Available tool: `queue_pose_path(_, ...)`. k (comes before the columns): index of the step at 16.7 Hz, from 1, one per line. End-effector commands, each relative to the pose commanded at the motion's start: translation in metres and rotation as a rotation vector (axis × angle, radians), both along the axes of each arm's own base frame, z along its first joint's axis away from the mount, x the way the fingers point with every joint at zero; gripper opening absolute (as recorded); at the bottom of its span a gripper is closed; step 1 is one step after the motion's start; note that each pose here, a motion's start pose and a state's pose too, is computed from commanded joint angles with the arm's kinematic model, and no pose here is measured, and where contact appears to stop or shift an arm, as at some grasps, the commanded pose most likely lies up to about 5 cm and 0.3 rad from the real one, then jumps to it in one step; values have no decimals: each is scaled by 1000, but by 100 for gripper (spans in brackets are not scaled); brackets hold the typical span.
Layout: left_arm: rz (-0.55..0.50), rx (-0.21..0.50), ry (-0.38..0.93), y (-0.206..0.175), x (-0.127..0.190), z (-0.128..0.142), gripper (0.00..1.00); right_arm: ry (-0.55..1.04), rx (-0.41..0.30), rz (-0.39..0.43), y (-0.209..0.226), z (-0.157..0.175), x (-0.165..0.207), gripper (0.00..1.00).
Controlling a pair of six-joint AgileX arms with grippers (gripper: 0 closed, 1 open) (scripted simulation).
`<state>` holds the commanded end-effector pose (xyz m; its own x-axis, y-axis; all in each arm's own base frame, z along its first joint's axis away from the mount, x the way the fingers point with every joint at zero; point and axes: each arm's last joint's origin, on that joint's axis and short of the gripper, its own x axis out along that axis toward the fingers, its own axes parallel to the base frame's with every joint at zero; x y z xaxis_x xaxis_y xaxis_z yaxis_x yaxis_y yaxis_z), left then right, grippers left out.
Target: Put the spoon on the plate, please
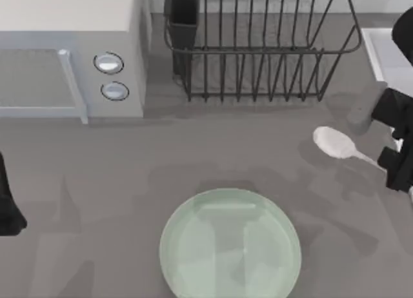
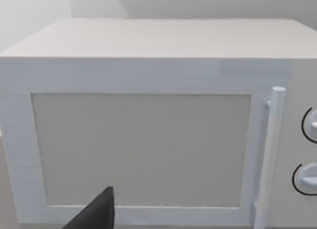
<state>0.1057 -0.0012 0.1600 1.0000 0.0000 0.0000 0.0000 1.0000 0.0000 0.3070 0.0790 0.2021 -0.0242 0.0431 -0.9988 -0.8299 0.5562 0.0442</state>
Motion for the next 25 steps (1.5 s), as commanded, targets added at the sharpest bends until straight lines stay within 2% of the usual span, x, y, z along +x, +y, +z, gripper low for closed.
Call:
queue_pose_path(3,0,0,0,0,0,0,100,11,-4,287,98,-11,-10,0)
queue_pose_path(5,0,0,0,0,0,0,100,5,-5,440,152,-17,-28,0)
queue_pose_path(7,0,0,0,0,0,0,100,-8,-4,551,191,-21,-47,0)
queue_pose_path(9,0,0,0,0,0,0,100,-19,-2,617,214,-23,-61,0)
queue_pose_path(11,0,0,0,0,0,0,100,-25,0,643,224,-24,-68,0)
queue_pose_path(17,0,0,0,0,0,0,100,-26,0,635,222,-24,-67,0)
queue_pose_path(25,0,0,0,0,0,0,100,-112,-3,552,214,-25,-49,0)
